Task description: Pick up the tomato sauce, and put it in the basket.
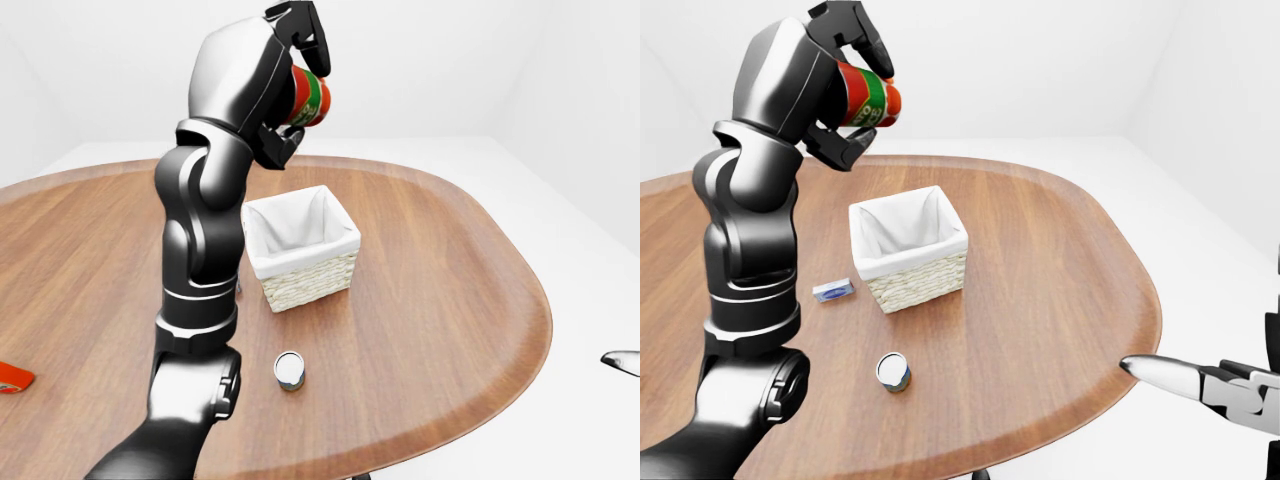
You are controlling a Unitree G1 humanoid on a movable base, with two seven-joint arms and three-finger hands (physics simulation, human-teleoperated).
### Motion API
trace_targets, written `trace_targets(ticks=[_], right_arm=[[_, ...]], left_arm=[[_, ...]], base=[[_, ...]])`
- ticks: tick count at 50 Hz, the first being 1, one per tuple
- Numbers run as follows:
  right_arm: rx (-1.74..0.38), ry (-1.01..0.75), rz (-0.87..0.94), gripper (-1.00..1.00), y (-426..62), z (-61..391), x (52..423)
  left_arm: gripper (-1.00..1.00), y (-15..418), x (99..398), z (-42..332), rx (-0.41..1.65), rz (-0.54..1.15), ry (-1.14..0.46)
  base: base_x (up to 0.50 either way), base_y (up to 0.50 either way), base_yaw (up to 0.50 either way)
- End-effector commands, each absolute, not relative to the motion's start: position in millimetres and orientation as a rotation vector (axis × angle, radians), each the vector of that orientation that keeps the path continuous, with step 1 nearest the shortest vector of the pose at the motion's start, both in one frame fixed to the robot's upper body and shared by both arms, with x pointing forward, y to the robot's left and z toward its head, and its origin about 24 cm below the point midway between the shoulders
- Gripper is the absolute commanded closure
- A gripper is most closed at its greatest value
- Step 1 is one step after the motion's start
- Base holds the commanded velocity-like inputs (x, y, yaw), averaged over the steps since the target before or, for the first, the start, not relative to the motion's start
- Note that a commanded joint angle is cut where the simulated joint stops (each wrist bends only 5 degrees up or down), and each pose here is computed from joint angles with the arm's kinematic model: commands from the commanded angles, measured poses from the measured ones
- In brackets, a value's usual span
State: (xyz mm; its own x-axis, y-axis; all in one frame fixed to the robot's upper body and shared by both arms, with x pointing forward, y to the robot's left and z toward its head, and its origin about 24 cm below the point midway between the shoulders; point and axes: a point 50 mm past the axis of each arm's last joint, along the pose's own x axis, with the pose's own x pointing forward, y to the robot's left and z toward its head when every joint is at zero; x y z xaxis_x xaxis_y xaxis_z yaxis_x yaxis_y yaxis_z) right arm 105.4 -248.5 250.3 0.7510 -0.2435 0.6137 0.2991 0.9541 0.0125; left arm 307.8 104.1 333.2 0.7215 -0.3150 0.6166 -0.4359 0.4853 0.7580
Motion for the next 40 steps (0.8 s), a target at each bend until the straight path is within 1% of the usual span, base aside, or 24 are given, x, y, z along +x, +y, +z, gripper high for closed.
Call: trace_targets(ticks=[1, 3, 4, 7, 9, 10, 11, 12, 13, 14, 16, 17, 18, 20, 21, 23, 25, 26, 27, 28, 30, 34, 36, 40], right_arm=[[-0.082, -0.666, -0.300, -1.00, -250, 252, 103], [-0.080, -0.670, -0.299, -1.00, -250, 252, 103], [-0.080, -0.670, -0.299, -1.00, -250, 252, 103], [-0.080, -0.670, -0.298, -1.00, -250, 252, 104], [-0.078, -0.676, -0.297, -1.00, -250, 253, 104], [-0.076, -0.678, -0.297, -1.00, -250, 252, 104], [-0.076, -0.679, -0.296, -1.00, -249, 252, 104], [-0.075, -0.680, -0.296, -1.00, -250, 252, 104], [-0.075, -0.681, -0.297, -1.00, -250, 252, 104], [-0.074, -0.680, -0.297, -1.00, -250, 252, 103], [-0.071, -0.685, -0.298, -1.00, -250, 252, 103], [-0.069, -0.687, -0.297, -1.00, -250, 252, 104], [-0.070, -0.687, -0.294, -1.00, -249, 251, 104], [-0.068, -0.686, -0.294, -1.00, -249, 251, 104], [-0.068, -0.685, -0.296, -1.00, -250, 251, 104], [-0.067, -0.688, -0.296, -1.00, -250, 252, 103], [-0.067, -0.687, -0.295, -1.00, -250, 251, 104], [-0.066, -0.688, -0.296, -1.00, -251, 252, 103], [-0.066, -0.689, -0.297, -1.00, -251, 252, 102], [-0.066, -0.690, -0.297, -1.00, -251, 253, 102], [-0.068, -0.687, -0.296, -1.00, -251, 253, 102], [-0.064, -0.688, -0.296, -1.00, -250, 251, 103], [-0.066, -0.690, -0.294, -1.00, -250, 252, 103], [-0.069, -0.683, -0.293, -1.00, -249, 251, 104]], left_arm=[[1.00, 78, 366, 348, 1.005, 0.116, -0.737], [1.00, 82, 385, 345, 1.000, 0.141, -0.661], [1.00, 83, 394, 341, 1.044, 0.152, -0.618], [1.00, 83, 409, 334, 1.043, 0.164, -0.531], [1.00, 81, 421, 313, 1.081, 0.147, -0.422], [1.00, 82, 423, 309, 1.131, 0.164, -0.414], [1.00, 81, 425, 304, 1.118, 0.153, -0.387], [1.00, 78, 426, 298, 1.081, 0.115, -0.349], [1.00, 78, 427, 288, 1.191, 0.138, -0.345], [1.00, 75, 428, 283, 1.132, 0.086, -0.302], [1.00, 71, 429, 267, 1.221, 0.040, -0.264], [1.00, 70, 430, 261, 1.177, 0.011, -0.232], [1.00, 72, 430, 257, 1.276, 0.029, -0.242], [1.00, 69, 430, 254, 1.208, -0.019, -0.203], [1.00, 70, 430, 253, 1.288, 0.002, -0.219], [1.00, 69, 430, 251, 1.245, -0.038, -0.184], [1.00, 69, 430, 245, 1.281, -0.054, -0.169], [1.00, 67, 430, 234, 1.325, -0.105, -0.127], [1.00, 69, 430, 229, 1.346, -0.116, -0.112], [1.00, 68, 430, 226, 1.294, -0.145, -0.088], [1.00, 72, 430, 223, 1.374, -0.125, -0.091], [1.00, 77, 430, 211, 1.357, -0.141, -0.049], [1.00, 81, 430, 204, 1.416, -0.119, -0.053], [1.00, 86, 429, 193, 1.432, -0.124, -0.028]], base=[[0.00, 0.00, 0.00], [0.00, 0.00, 0.00], [0.00, 0.00, 0.00], [0.00, 0.00, 0.00], [0.00, 0.00, 0.00], [0.00, 0.00, 0.00], [0.00, 0.00, 0.00], [0.00, 0.00, 0.00], [0.00, 0.00, 0.00], [0.00, 0.00, 0.00], [0.00, 0.00, 0.00], [0.00, 0.00, 0.00], [0.00, 0.00, 0.00], [0.00, 0.00, 0.00], [0.00, 0.00, 0.00], [0.00, 0.00, 0.00], [0.00, 0.00, 0.00], [0.00, 0.00, 0.00], [0.00, 0.00, 0.00], [0.00, 0.00, 0.00], [0.00, 0.00, 0.00], [0.00, 0.00, 0.00], [0.00, 0.00, 0.00], [0.00, 0.00, 0.00]])
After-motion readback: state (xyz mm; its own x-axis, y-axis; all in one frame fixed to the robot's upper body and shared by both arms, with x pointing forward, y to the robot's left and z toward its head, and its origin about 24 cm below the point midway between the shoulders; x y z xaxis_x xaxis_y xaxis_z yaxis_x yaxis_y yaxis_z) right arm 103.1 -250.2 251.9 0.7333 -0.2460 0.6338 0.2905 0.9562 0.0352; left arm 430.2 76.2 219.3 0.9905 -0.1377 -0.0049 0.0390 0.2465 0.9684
